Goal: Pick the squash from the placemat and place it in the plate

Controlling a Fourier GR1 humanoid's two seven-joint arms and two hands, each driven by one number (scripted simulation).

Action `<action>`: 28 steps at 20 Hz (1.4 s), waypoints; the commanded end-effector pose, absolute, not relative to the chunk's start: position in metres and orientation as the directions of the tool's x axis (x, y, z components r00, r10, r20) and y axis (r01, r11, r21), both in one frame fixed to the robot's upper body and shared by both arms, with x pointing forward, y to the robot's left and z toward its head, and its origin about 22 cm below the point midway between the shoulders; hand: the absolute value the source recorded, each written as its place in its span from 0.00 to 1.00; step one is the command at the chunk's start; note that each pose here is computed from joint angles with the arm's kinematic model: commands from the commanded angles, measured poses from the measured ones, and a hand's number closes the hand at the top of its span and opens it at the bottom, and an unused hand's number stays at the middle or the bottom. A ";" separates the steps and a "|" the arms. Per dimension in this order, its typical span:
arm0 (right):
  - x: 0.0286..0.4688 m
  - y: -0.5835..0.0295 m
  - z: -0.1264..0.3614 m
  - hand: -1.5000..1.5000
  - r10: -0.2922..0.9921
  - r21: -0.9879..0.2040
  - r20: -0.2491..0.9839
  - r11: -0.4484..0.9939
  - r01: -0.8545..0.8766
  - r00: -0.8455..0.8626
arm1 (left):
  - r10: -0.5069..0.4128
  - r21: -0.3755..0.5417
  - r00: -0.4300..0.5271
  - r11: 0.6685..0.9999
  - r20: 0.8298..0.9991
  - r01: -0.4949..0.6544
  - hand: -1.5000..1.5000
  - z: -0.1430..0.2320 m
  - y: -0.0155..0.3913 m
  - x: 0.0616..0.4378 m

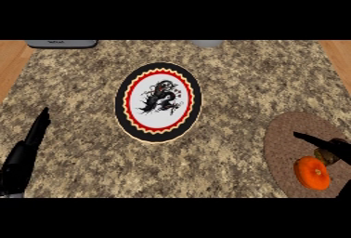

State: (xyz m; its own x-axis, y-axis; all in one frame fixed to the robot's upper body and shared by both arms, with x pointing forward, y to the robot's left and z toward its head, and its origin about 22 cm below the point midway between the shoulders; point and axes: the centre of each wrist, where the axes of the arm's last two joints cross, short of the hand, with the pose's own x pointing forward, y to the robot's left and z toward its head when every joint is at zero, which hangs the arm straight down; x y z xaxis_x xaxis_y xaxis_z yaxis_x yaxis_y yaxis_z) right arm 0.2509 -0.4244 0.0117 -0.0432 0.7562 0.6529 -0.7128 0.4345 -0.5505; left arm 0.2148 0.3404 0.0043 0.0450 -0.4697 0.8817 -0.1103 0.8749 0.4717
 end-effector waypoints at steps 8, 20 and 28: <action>0.258 -0.413 -0.014 1.00 0.658 -0.472 0.750 0.461 -0.751 -0.068 | -0.468 0.470 0.039 0.878 0.883 -0.094 0.50 -0.003 0.338 0.211; 0.369 -0.359 0.063 1.00 0.887 -0.837 0.394 0.239 -0.492 -0.240 | -0.463 0.463 -0.046 0.886 0.885 -0.025 0.50 0.009 0.312 0.236; 0.415 -0.327 0.085 1.00 0.945 -0.956 0.233 0.180 -0.231 -0.231 | -0.462 0.462 -0.058 0.887 0.885 -0.014 0.50 0.005 0.299 0.245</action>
State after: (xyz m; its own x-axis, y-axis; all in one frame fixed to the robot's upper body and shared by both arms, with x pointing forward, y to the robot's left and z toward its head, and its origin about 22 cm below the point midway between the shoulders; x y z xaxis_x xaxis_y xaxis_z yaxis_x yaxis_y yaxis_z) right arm 0.3977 -0.3386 0.0729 -0.2337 0.9246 0.3007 -0.3671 0.2024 -0.9079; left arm 0.2399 0.3039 0.0049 -0.0440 -0.4635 0.8850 -0.0223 0.8861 0.4630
